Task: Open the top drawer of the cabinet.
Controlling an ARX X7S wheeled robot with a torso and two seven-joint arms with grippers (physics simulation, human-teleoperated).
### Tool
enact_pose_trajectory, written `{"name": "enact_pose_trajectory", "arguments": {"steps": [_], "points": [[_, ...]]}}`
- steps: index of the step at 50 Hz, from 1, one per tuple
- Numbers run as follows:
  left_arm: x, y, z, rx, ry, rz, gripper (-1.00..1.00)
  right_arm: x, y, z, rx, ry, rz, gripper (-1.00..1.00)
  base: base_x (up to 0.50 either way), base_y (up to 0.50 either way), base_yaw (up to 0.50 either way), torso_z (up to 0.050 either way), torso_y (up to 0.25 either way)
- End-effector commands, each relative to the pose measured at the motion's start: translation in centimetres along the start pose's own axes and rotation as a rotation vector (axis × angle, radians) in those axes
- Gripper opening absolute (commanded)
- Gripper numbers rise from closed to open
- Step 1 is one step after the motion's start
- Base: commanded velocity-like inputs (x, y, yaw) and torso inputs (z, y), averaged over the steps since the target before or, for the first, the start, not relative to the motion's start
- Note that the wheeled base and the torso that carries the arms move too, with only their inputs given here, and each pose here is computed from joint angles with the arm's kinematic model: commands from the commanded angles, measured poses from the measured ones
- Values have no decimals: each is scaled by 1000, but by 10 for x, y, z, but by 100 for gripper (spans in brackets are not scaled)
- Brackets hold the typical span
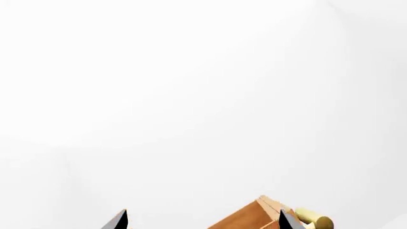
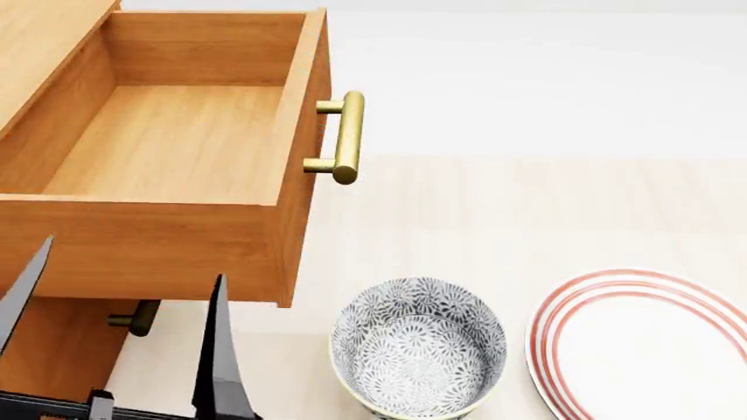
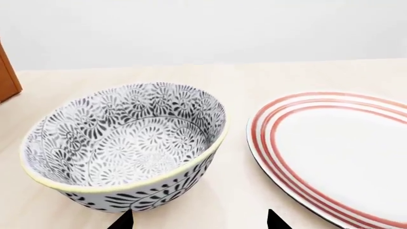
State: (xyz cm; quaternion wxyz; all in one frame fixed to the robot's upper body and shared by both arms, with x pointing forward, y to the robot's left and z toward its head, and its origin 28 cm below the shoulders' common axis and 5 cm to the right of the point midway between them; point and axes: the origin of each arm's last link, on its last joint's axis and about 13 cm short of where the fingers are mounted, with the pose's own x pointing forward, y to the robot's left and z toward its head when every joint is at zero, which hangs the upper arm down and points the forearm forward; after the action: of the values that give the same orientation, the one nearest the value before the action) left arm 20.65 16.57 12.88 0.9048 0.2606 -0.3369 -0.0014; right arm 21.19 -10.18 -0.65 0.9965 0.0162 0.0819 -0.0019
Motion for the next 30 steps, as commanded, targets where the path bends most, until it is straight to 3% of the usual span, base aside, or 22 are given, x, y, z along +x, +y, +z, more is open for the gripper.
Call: {"name": "enact_pose_trajectory", "arguments": {"steps": [1, 6, 17, 22, 30], "points": [[-20, 4, -18, 33, -56, 103, 100, 2, 0, 14, 52, -164, -43, 100, 0, 0, 0, 0, 0], [-33, 12, -28, 65, -72, 181, 100, -5, -1, 35, 141, -396, -57, 100, 0, 0, 0, 0, 0], [-35, 28, -42, 108, -51, 329, 100, -9, -7, 44, 190, -501, -126, 100, 0, 0, 0, 0, 0], [-33, 35, -43, 88, -40, 415, 100, -10, -10, 44, 180, -531, -160, 100, 0, 0, 0, 0, 0], [-33, 37, -45, 39, 46, 457, 100, -11, -11, 46, 185, -553, -186, 100, 0, 0, 0, 0, 0]]}}
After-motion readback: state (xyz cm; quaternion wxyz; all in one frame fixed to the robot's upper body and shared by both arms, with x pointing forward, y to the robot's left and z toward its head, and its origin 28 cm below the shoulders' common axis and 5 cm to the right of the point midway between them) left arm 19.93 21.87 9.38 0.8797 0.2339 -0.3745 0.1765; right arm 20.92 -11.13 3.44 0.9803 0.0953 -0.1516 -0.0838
